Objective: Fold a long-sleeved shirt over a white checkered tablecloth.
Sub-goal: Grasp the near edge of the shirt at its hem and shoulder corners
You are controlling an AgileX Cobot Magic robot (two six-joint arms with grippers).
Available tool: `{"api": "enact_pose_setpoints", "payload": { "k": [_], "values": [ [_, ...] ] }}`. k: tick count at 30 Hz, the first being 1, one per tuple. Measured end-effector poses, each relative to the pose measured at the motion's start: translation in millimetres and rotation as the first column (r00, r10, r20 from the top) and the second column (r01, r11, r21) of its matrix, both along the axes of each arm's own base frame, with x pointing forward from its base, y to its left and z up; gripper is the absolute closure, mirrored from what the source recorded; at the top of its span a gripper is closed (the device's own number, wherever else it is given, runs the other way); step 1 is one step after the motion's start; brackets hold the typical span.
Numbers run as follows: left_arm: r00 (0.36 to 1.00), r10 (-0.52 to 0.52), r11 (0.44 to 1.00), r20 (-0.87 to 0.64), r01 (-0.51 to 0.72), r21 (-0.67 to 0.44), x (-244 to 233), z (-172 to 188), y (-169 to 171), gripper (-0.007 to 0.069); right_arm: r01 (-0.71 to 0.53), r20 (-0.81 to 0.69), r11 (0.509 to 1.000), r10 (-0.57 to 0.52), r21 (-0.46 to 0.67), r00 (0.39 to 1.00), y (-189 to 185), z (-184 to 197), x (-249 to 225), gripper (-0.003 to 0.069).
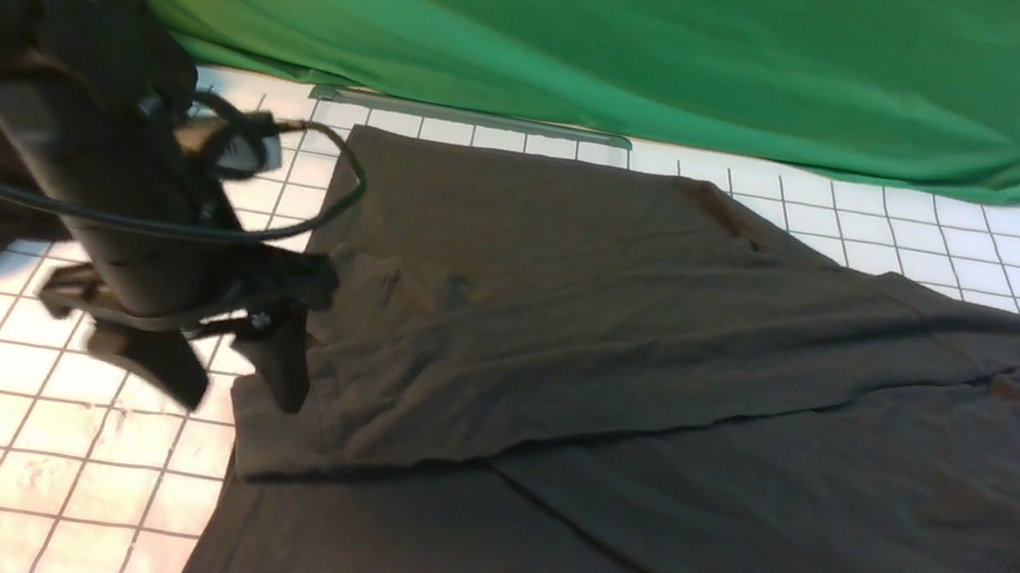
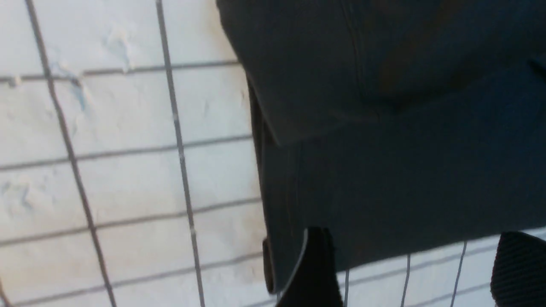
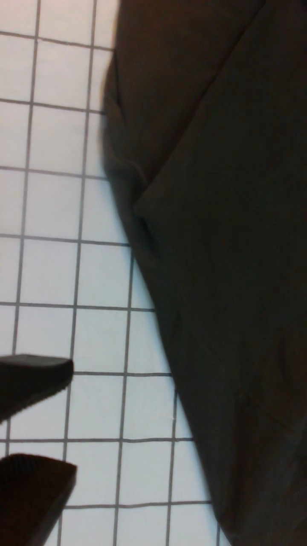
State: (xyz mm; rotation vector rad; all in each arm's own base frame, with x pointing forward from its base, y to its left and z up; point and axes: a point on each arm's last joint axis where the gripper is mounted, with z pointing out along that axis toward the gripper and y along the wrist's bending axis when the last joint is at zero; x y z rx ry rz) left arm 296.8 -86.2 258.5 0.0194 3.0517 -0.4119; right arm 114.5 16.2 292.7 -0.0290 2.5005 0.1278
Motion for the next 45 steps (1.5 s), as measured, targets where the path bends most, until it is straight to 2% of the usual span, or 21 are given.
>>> {"api": "enact_pose_setpoints", "payload": {
  "k": [4, 6, 11, 19, 21, 24, 27, 28, 31, 33, 34, 35, 36, 39, 40, 42, 45],
  "values": [
    [0.998, 0.008, 1.0, -0.055, -0.006, 0.021, -25, -7, 3, 0.0095, 0.0, 0.0, 1.0, 0.0, 0.0, 1.0, 0, 0, 0, 0.04],
    [0.996, 0.031, 0.999, -0.084, -0.028, 0.04, -41, -26, 2, 0.0102, 0.0, 0.0, 1.0, 0.0, 0.0, 1.0, 0, 0, 0, 0.0399],
    [0.99, 0.07, 0.997, -0.126, -0.063, 0.053, -61, -70, -1, 0.0153, -0.016, 0.003, 1.0, 0.016, -0.012, 1.0, 0, 0, 0, 0.0367],
    [0.981, 0.116, 0.993, -0.156, -0.115, 0.015, -53, -97, -9, 0.026, -0.061, 0.006, 0.998, 0.062, -0.027, 0.998, 1, 0, 0, 0.0322],
    [0.98, 0.102, 0.994, -0.172, -0.105, -0.01, -52, -102, -12, 0.0311, -0.091, 0.0, 0.996, 0.091, -0.012, 0.996, 4, 0, 0, 0.0314],
    [0.981, 0.101, 0.994, -0.166, -0.107, -0.031, -51, -102, -13, 0.0449, -0.177, -0.021, 0.984, 0.177, 0.031, 0.984, 13, -3, 2, 0.0274],
    [0.986, 0.095, 0.994, -0.14, -0.101, -0.036, -52, -96, -13, 0.0567, -0.257, -0.047, 0.965, 0.26, 0.061, 0.965, 24, -6, 5, 0.0211],
    [0.988, 0.09, 0.995, -0.129, -0.095, -0.034, -52, -93, -12, 0.0585, -0.278, -0.064, 0.958, 0.282, 0.065, 0.957, 27, -8, 7, 0.0193],
    [0.994, 0.071, 0.997, -0.086, -0.073, -0.017, -55, -82, -9, 0.0594, -0.389, -0.12, 0.92, 0.392, 0.054, 0.912, 42, -17, 14, 0.0141],
    [0.997, 0.059, 0.998, -0.055, -0.06, -0.012, -57, -74, -7, 0.0594, -0.496, -0.155, 0.868, 0.495, 0.038, 0.855, 58, -27, 21, 0.0125],
    [0.997, 0.057, 0.998, -0.048, -0.058, -0.01, -57, -73, -6, 0.0594, -0.505, -0.151, 0.862, 0.505, 0.036, 0.85, 60, -26, 20, 0.0124],
    [0.998, 0.051, 0.999, -0.035, -0.052, -0.007, -58, -70, -5, 0.0594, -0.54, -0.168, 0.841, 0.537, 0.03, 0.827, 67, -32, 24, 0.0122],
    [0.999, 0.037, 0.999, -0.009, -0.037, 0.005, -60, -65, -3, 0.0594, -0.603, -0.19, 0.798, 0.594, 0.014, 0.782, 83, -43, 31, 0.0119],
    [1.0, 0.023, 1.0, 0.012, -0.024, 0.018, -62, -60, -1, 0.0594, -0.675, -0.264, 0.736, 0.642, -0.053, 0.72, 106, -62, 41, 0.0117],
    [1.0, 0.022, 1.0, 0.011, -0.022, 0.02, -62, -59, -1, 0.0594, -0.672, -0.271, 0.739, 0.637, -0.05, 0.721, 106, -63, 42, 0.0116],
    [1.0, 0.022, 0.999, 0.015, -0.022, 0.024, -62, -59, -1, 0.0594, -0.72, -0.339, 0.681, 0.652, -0.133, 0.678, 122, -78, 53, 0.0115],
    [1.0, 0.021, 0.999, 0.015, -0.022, 0.025, -62, -59, -1, 0.0594, -0.753, -0.399, 0.629, 0.651, -0.191, 0.645, 135, -93, 64, 0.0116]
  ]
}}
